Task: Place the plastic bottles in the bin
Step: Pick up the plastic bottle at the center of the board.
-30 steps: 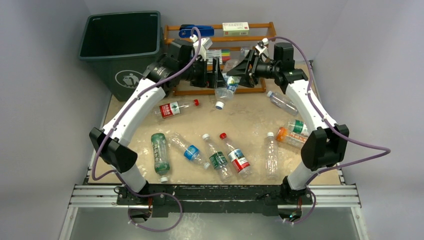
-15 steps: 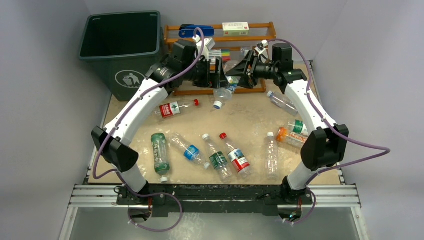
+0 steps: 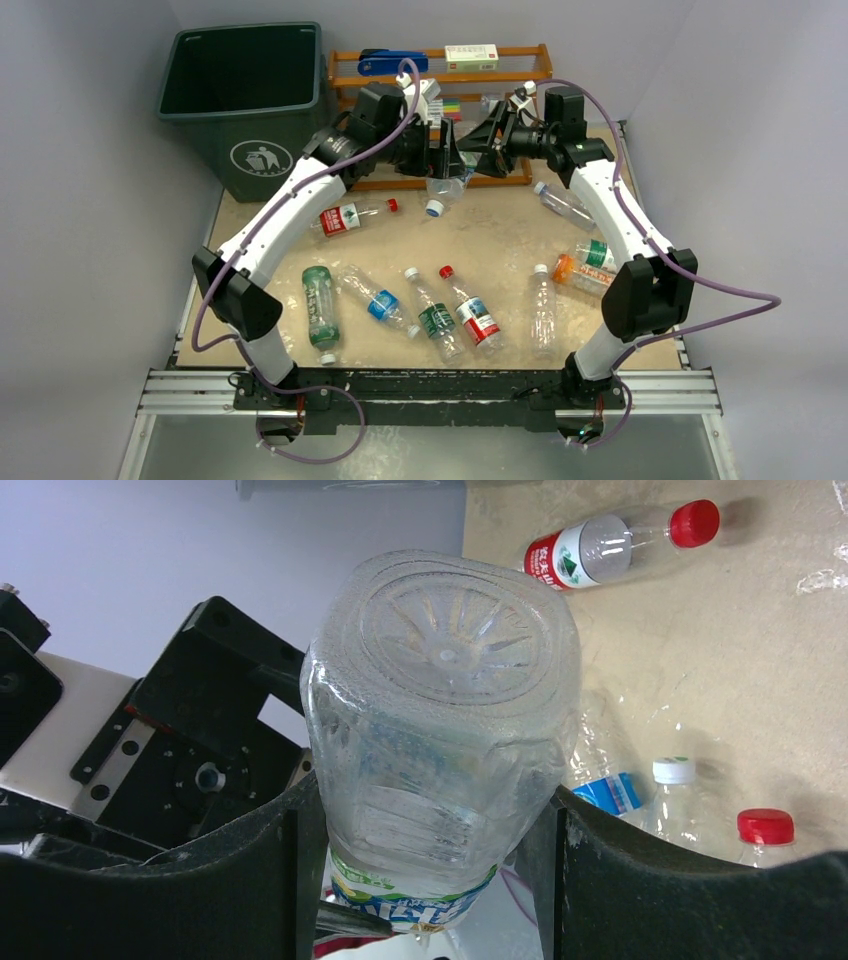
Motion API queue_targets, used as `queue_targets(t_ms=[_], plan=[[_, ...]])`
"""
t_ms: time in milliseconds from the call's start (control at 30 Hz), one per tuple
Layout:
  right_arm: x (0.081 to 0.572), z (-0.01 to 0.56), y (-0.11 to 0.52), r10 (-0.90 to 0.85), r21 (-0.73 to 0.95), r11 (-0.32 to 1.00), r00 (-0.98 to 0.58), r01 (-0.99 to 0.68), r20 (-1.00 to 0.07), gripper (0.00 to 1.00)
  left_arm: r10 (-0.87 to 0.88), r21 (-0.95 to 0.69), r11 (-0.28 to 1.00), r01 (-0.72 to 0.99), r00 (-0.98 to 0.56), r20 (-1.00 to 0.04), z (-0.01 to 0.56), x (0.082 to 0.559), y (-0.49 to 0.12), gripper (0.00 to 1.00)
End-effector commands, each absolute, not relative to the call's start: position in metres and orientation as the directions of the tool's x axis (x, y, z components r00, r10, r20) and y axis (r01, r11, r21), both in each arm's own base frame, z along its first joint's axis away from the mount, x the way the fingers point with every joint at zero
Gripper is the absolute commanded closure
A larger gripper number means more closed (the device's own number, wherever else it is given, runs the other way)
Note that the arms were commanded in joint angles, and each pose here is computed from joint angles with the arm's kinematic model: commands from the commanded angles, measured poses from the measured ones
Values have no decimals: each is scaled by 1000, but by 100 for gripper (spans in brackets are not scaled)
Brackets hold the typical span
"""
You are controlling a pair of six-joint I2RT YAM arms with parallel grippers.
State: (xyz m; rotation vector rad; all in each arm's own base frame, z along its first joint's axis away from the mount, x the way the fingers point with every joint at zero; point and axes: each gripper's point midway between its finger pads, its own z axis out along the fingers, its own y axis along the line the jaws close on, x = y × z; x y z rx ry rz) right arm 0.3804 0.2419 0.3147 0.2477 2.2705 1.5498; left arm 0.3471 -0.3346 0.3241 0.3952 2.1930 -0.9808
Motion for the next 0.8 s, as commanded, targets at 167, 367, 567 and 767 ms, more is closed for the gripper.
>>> queue_targets(t_ms=[167, 367, 567, 767], plan=[[376, 351, 246, 347, 931, 337, -900, -143, -264, 51, -17, -538, 633, 557, -684, -729, 338, 347, -345, 32], [376, 350, 246, 343, 931, 335, -901, -145, -264, 48, -16, -549, 624, 557, -692, -721, 337, 347, -348, 45], [370, 354, 247, 325, 933, 321, -907, -161, -268, 15, -22, -543, 628, 557, -685, -728, 338, 350, -347, 46], [367, 370, 243, 326, 924, 311, -889, -221, -322, 0, -48, -555, 636, 536, -690, -722, 339, 360, -339, 46]])
